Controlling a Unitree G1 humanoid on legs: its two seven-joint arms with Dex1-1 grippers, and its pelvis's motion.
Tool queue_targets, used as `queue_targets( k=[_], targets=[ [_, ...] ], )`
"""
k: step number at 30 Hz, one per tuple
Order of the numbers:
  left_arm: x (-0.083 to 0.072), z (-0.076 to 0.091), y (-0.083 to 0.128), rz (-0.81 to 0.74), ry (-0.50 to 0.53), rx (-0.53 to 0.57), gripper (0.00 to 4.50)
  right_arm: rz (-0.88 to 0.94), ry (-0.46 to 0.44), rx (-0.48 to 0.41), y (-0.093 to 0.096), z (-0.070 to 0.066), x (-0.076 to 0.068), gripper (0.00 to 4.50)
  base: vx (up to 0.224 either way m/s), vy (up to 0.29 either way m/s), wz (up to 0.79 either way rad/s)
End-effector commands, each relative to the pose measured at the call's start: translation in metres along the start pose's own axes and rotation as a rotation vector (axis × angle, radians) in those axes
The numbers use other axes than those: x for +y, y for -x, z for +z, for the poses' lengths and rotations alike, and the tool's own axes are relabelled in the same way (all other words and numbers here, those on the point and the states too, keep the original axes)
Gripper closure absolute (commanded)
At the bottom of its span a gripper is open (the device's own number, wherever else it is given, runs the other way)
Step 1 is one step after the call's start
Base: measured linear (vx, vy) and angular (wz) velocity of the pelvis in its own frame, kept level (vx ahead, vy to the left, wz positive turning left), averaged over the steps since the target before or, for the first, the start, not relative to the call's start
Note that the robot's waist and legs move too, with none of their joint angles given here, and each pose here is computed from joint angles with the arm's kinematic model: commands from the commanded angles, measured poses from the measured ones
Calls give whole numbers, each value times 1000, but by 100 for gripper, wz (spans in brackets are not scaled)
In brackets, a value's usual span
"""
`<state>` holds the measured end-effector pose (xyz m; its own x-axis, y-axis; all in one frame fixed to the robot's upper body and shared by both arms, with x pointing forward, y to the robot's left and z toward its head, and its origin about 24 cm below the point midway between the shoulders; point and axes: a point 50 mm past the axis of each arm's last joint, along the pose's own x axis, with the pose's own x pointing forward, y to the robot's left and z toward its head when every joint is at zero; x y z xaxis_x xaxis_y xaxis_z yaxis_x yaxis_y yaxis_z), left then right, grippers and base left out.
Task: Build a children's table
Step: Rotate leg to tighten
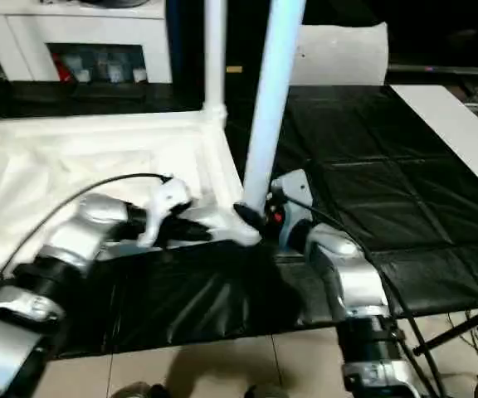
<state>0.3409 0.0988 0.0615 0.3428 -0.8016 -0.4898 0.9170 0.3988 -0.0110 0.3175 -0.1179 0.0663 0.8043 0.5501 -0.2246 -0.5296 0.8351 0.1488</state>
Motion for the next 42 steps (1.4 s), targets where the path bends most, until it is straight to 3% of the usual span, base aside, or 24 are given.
queue_targets(
  k=[1,5,6,9,16,26,33,42],
  targets=[
    [-11,43,-30,93,48,-192,450,216,-88,47,-29,-4,68,249,0,0,0],
    [-16,47,-33,92,26,-184,450,253,-65,9,-26,-2,74,249,0,0,0],
    [-16,46,-32,88,11,-175,450,246,-62,5,-24,-3,72,193,0,0,0],
    [-16,43,-29,79,-10,-163,450,224,-61,-3,-21,-4,66,174,0,0,0],
    [-10,23,-2,-47,-75,-154,450,261,29,-44,2,2,33,106,0,0,0],
    [-13,1,29,-314,-195,-59,450,468,171,18,28,11,-5,7,0,0,0],
    [-11,-3,41,-421,-249,0,450,646,248,92,37,9,-10,7,0,0,0],
    [-8,-5,43,-456,-304,42,450,767,285,138,41,7,-9,73,0,0,0]
  ],
)
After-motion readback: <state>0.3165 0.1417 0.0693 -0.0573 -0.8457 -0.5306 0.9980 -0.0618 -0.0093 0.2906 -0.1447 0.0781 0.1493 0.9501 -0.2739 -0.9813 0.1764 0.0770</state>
